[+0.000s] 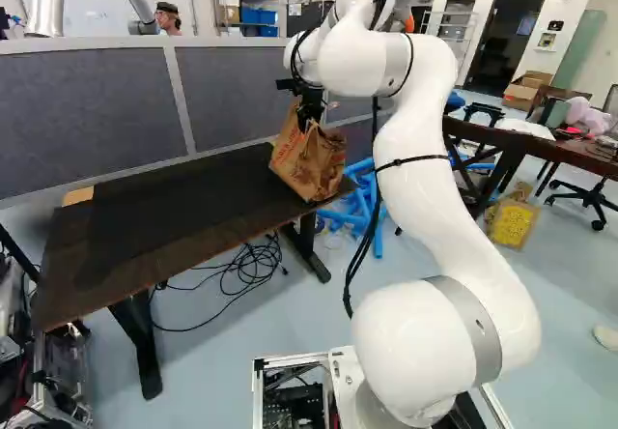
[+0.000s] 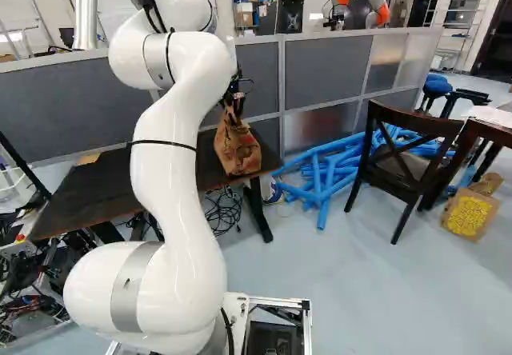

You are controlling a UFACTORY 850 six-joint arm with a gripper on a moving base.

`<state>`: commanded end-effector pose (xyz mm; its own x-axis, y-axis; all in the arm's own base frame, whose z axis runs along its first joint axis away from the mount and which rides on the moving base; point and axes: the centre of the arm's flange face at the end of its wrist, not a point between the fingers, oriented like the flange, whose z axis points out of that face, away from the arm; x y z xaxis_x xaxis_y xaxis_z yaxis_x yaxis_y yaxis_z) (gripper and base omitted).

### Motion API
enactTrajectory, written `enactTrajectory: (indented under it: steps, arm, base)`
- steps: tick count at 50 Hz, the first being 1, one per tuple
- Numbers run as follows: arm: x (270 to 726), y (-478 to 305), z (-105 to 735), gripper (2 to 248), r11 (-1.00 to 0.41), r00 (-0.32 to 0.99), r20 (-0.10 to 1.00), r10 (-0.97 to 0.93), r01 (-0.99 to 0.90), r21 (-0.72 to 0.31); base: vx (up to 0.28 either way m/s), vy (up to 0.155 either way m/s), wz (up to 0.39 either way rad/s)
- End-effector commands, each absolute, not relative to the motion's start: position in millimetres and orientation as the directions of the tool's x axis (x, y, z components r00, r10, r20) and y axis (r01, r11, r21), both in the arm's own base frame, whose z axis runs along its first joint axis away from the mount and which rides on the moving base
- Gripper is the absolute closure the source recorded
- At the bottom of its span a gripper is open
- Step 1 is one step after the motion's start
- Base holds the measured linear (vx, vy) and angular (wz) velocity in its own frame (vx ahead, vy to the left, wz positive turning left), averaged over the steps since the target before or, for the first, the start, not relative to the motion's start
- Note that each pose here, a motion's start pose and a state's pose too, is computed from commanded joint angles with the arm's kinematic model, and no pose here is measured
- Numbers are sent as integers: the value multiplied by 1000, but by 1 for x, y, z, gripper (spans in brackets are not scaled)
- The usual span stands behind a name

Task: Pick up the bag on the ground and place it on the table

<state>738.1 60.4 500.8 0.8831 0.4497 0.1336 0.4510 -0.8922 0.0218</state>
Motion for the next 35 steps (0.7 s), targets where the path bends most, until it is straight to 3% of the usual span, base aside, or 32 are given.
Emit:
enactTrajectory:
  steps: [35]
  arm:
    - [739, 60, 497, 223, -892, 884, 130, 450, 451, 20]
  base:
    - [0, 0, 0]
